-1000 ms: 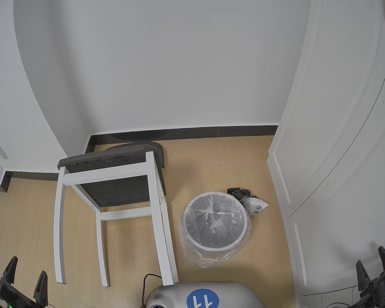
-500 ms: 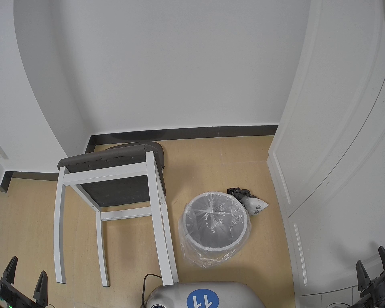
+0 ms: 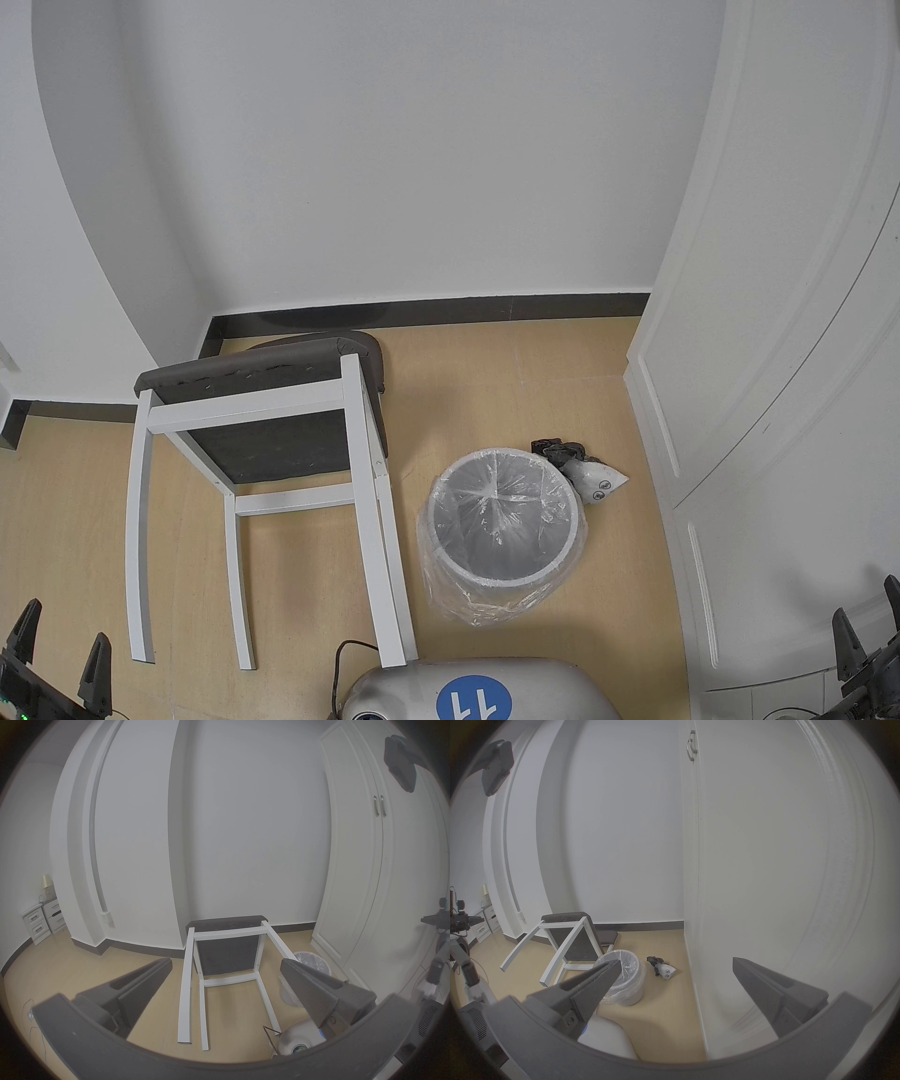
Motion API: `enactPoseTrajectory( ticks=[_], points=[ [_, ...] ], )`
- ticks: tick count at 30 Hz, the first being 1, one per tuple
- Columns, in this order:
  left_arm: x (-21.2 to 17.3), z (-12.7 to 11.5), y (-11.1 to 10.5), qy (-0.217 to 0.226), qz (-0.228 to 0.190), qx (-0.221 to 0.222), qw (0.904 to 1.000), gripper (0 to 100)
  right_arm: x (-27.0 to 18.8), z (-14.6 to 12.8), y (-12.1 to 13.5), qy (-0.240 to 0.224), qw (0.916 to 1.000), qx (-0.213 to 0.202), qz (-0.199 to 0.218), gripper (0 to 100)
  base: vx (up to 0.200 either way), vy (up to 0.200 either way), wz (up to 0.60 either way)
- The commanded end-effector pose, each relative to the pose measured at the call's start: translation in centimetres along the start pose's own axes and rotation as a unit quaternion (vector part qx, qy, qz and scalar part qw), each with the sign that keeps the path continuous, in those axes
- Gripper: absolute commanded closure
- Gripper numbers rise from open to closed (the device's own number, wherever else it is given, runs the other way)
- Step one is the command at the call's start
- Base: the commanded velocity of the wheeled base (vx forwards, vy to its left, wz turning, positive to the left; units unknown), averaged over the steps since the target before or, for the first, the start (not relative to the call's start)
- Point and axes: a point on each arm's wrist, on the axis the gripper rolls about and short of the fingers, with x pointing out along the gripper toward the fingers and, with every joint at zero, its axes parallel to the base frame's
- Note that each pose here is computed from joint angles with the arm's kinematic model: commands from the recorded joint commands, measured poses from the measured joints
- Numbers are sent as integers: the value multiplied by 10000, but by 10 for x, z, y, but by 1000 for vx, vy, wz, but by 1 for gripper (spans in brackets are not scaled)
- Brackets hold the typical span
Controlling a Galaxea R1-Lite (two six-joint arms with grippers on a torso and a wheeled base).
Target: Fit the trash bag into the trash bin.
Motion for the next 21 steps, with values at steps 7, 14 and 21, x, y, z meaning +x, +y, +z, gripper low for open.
enactPoseTrajectory(
  ticks=[7,14,21],
  points=[
    [0,-5,0,4,-7,-3,10000,0,0,-5,0,0,10000,-1,0,0,0,0,0],
    [0,-5,0,11,1,-3,10000,0,0,-5,0,8,10000,-1,0,0,0,0,0],
    [0,-5,0,4,1,-3,10000,0,0,-5,0,8,10000,-1,0,0,0,0,0]
  ],
)
